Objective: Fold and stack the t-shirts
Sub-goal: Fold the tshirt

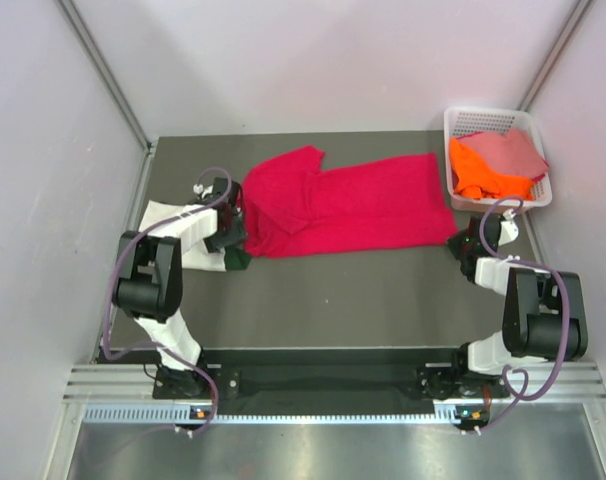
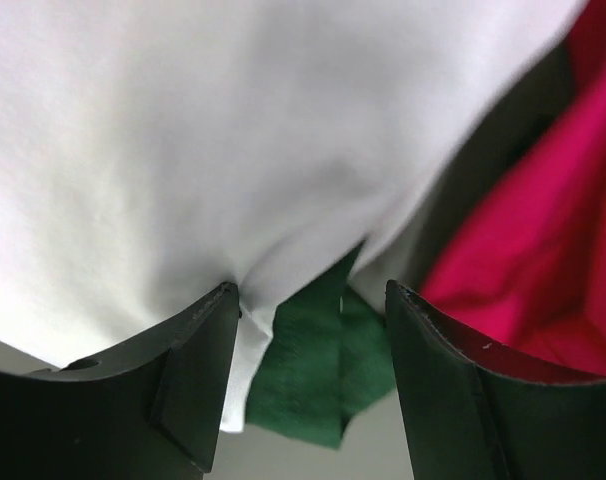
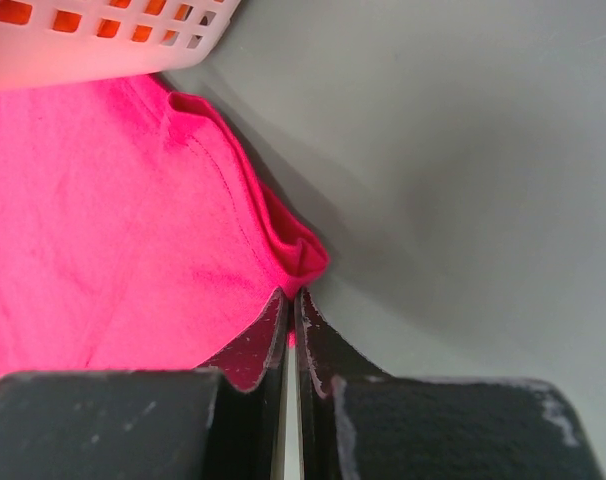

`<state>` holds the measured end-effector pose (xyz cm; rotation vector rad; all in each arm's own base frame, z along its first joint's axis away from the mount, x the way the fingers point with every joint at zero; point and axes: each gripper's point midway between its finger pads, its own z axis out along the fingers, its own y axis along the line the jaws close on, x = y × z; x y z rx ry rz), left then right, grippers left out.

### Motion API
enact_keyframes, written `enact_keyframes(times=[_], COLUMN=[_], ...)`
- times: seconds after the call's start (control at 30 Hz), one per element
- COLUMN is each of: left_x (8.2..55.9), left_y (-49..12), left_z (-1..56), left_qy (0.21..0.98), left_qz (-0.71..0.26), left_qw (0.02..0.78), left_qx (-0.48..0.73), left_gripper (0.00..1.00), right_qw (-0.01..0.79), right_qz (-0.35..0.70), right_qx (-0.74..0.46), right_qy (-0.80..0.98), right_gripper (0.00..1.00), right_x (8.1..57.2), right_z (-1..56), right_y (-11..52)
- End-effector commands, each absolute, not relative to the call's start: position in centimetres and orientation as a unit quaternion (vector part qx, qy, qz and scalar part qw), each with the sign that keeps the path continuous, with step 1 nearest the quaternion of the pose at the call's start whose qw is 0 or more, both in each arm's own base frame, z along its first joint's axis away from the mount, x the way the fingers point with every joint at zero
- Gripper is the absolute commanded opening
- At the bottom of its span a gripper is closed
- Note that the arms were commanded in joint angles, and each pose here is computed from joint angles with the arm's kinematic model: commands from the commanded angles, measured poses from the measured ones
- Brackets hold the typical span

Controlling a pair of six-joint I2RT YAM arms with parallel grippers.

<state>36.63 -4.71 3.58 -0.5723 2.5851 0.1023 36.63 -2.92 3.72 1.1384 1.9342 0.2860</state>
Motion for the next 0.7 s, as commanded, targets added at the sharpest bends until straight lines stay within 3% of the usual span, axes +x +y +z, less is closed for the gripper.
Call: enact_keyframes(times=[0.0, 0.17, 0.3, 0.67], left_x=[36.8, 36.5, 35.8, 36.7], left_y=[-2.0, 0.9, 3.1, 1.0], left_z=[3.4, 2.2, 1.5, 5.9], left_qy=[0.941, 0.927, 0.916, 0.903], left_qz=[0.112, 0.133, 0.103, 0.024], left_qw=[0.234, 0.223, 0.217, 0.283], left_qx=[-0.217, -0.27, -0.32, -0.322], left_gripper=[0.65, 0.64, 0.63, 0.69], right_qw=[0.451, 0.457, 0.478, 0.441], right_qz=[0.124, 0.141, 0.162, 0.16], right_qx=[0.441, 0.416, 0.399, 0.42], right_qy=[0.766, 0.773, 0.765, 0.777], right_gripper=[0.0, 0.06, 0.41, 0.43], right_x=[37.3, 37.6, 37.6, 38.2], right_z=[5.1, 5.7, 6.7, 4.8], right_y=[-3.0, -2.2, -1.6, -1.3])
